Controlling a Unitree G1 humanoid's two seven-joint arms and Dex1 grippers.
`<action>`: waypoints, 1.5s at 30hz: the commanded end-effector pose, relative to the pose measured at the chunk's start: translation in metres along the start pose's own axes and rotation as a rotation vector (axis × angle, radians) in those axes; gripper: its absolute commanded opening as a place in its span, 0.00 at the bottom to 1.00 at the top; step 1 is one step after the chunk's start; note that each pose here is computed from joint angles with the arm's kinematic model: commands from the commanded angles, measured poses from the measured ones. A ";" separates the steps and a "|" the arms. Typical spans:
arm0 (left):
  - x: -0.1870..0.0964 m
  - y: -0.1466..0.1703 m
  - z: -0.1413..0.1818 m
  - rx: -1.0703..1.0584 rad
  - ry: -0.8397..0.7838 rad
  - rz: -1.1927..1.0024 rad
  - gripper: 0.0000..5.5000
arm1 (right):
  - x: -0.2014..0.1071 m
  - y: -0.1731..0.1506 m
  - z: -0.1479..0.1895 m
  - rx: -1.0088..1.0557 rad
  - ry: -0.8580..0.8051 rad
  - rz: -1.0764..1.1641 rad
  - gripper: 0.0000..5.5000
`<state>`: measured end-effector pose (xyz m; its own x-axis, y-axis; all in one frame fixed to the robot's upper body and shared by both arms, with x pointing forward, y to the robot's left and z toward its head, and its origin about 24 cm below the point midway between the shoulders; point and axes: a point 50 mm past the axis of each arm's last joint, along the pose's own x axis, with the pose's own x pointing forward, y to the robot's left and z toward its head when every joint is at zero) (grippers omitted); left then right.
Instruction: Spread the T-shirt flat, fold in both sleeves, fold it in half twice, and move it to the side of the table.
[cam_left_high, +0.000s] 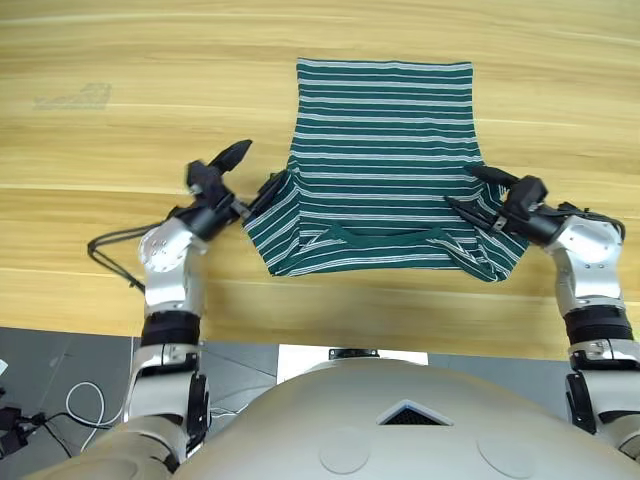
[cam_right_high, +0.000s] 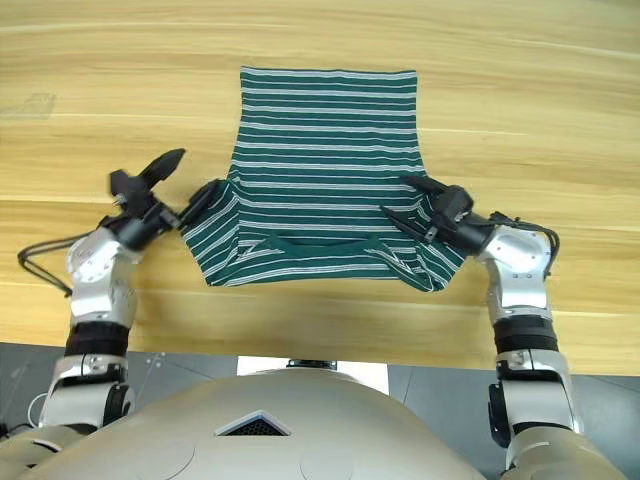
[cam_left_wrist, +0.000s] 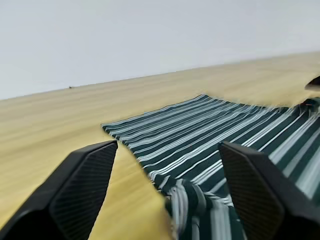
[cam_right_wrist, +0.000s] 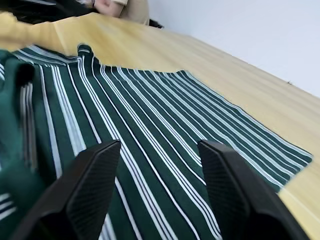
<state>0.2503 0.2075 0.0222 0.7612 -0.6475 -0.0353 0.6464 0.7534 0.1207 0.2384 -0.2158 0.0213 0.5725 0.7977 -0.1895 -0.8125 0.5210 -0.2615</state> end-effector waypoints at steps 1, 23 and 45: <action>0.049 -0.005 0.005 0.143 0.096 -0.153 0.68 | 0.027 0.011 -0.001 -0.012 -0.002 0.068 0.52; 0.060 -0.036 -0.039 0.115 0.283 -0.352 0.68 | -0.004 0.052 0.009 -0.032 0.014 0.401 0.52; 0.078 -0.029 -0.041 0.093 0.313 -0.302 0.68 | -0.021 0.075 0.072 -0.081 -0.210 0.397 0.52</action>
<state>0.3001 0.1342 -0.0097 0.5513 -0.7832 -0.2876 0.8342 0.5228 0.1754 0.1664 -0.1811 0.0631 0.2273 0.9627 -0.1469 -0.9432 0.1802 -0.2790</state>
